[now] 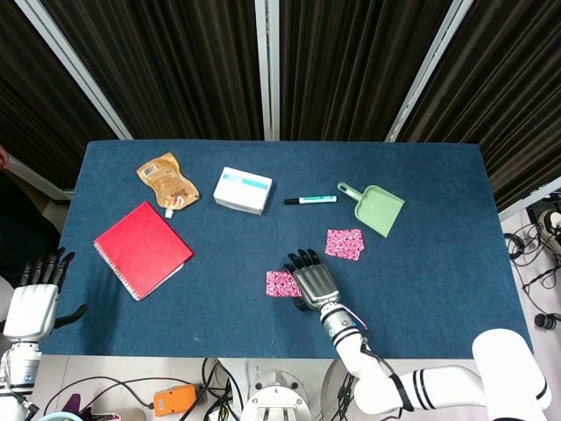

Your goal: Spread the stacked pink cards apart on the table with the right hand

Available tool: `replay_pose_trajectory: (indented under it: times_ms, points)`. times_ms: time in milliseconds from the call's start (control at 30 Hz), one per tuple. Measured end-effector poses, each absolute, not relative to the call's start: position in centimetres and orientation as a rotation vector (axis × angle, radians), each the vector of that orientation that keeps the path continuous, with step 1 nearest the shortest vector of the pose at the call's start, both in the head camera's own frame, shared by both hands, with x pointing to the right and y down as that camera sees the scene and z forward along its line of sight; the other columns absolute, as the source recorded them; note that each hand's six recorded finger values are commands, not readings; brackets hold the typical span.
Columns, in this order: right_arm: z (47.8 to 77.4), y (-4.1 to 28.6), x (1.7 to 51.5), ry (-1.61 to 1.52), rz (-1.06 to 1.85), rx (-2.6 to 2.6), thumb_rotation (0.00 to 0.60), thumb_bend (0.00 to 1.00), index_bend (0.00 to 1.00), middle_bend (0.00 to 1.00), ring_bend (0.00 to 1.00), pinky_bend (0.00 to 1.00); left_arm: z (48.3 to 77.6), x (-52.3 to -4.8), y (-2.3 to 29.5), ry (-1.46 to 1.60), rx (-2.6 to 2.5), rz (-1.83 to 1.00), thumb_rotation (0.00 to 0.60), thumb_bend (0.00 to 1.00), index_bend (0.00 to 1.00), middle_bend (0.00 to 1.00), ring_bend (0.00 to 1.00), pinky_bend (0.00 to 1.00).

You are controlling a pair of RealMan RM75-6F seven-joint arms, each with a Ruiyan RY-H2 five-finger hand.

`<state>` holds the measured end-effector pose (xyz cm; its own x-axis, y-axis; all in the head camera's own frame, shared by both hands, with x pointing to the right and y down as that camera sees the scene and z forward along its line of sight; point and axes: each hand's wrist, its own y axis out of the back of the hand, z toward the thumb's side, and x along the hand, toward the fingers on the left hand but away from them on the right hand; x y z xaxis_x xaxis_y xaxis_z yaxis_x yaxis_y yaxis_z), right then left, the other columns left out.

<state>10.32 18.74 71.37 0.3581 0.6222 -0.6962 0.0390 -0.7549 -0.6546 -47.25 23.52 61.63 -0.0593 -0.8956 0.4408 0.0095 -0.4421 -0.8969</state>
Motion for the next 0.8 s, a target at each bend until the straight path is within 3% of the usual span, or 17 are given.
replay_pose_trajectory:
  times_ms: [800]
  points:
    - [71.9, 18.4, 9.2, -0.559, 1.458, -2.098, 0.6, 0.48, 0.33, 0.16, 0.0, 0.01, 61.6, -47.5, 23.4, 0.98, -1.485, -1.599, 0.6, 0.13, 0.07, 0.0, 0.0, 0.0]
